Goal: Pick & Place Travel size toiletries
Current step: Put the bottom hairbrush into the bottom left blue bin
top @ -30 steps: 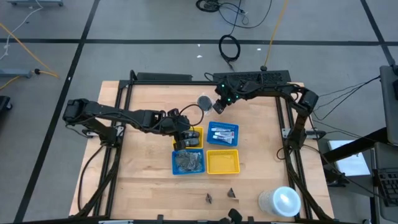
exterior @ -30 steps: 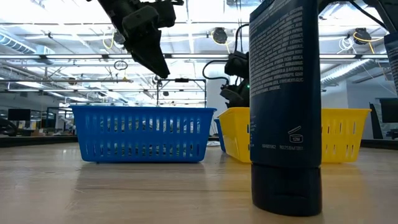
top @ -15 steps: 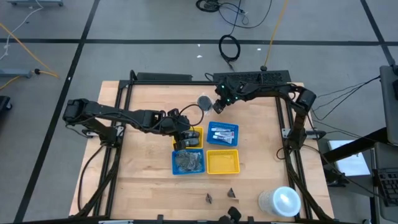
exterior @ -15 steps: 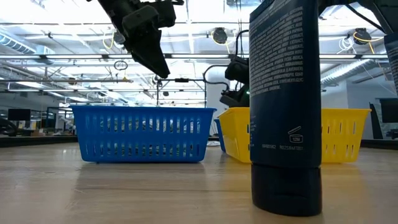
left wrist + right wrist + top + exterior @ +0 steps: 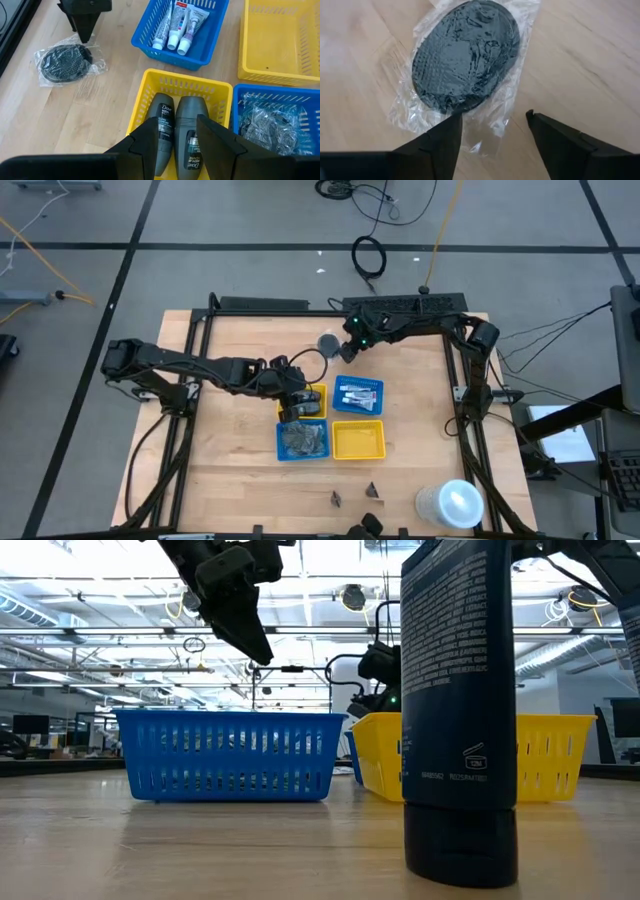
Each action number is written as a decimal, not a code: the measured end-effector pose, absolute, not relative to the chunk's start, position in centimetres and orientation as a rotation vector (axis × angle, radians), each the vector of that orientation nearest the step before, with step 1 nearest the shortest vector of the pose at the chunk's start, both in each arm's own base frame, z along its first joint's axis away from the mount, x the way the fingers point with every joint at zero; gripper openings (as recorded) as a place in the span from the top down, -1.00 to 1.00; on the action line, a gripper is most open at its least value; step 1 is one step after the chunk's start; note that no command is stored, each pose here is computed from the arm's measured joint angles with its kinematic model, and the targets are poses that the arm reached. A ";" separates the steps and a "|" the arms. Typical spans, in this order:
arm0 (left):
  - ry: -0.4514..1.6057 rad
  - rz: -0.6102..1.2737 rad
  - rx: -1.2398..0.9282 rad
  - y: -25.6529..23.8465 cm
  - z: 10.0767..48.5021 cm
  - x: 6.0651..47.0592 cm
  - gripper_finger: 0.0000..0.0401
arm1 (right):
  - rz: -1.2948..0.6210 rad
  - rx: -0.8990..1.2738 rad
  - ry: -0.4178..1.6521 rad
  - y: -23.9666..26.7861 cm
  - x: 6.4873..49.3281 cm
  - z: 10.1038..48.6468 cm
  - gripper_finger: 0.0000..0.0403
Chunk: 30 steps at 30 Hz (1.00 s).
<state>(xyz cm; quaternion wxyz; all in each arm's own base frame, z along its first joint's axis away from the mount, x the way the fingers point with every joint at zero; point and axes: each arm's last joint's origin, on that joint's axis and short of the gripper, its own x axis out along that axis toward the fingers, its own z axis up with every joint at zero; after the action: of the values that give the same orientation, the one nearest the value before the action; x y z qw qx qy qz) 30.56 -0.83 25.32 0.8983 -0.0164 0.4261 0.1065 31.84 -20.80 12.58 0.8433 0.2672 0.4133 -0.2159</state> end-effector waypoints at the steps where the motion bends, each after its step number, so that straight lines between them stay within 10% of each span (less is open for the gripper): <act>1: 0.882 0.221 -0.034 -0.8 25.3 30.6 0.33 | -0.446 0.572 0.870 -20.8 31.9 12.6 -0.16; 7: 0.880 0.221 -0.034 -0.8 25.3 30.6 0.33 | -0.450 0.569 0.876 -20.7 31.9 12.5 0.05; 16: 0.881 0.218 -0.027 -0.8 25.3 30.6 0.33 | -0.363 0.608 0.891 -20.3 31.9 12.2 0.94; 30: 0.881 0.223 -0.027 -0.7 25.3 30.6 0.33 | -0.359 0.529 0.826 -18.9 32.2 15.5 1.00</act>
<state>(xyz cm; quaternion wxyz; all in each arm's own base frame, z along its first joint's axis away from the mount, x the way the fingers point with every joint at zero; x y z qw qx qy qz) 30.58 -0.74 25.33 0.8985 -0.0129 0.4254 0.1075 32.25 -18.92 15.48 0.8667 0.2525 0.3944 -0.1716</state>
